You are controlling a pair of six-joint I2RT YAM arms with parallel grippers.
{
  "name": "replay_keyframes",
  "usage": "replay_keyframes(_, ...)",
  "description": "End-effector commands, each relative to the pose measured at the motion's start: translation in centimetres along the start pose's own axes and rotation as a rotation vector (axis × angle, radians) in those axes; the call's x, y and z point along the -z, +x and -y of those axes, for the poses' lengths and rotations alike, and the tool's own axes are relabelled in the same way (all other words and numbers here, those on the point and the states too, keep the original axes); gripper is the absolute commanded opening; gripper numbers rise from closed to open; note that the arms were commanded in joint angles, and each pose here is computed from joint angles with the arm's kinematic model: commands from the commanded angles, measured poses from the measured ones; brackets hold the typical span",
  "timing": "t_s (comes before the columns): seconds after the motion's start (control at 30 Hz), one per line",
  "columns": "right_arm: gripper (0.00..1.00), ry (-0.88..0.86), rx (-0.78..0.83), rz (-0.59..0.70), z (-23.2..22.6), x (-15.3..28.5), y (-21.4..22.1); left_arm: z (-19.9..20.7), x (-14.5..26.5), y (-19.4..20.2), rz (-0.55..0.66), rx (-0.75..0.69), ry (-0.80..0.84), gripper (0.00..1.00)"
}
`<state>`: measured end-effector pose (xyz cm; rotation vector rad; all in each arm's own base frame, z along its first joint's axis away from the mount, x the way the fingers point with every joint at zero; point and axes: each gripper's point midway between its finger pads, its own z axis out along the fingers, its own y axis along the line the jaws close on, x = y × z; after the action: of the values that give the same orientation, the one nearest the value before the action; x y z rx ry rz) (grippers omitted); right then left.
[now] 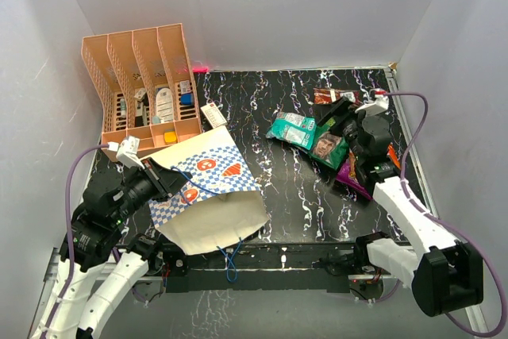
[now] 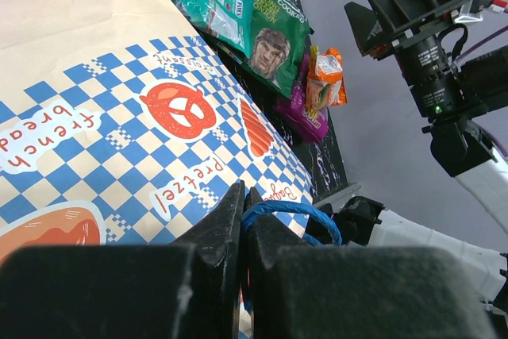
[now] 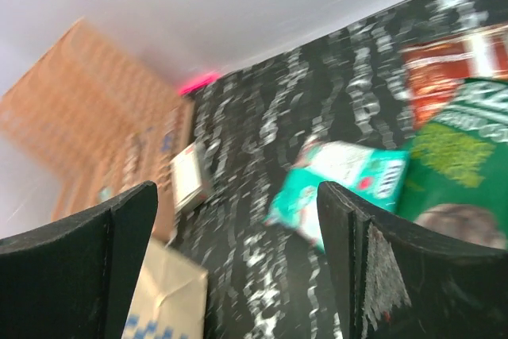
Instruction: Take the snacks out of the paper bag
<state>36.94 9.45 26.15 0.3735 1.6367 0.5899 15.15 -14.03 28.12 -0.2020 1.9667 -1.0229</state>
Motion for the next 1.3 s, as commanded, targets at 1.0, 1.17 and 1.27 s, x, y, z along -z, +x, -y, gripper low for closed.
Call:
replay_keyframes(1.0,0.91,-1.553,0.742,-0.145,-26.4,30.5,22.3,0.3,-0.7,-0.3,-0.008,-0.005,0.004,0.00)
replay_keyframes(1.17,0.90,-1.419,0.970,-0.079,-26.6,26.7,27.0,0.3,-0.3,-0.4,-0.005,-0.008,-0.002,0.00)
replay_keyframes(1.27,0.90,-1.315,1.148,-0.029,-26.3,23.7,29.0,0.4,-0.1,-0.5,-0.002,-0.011,-0.004,0.00)
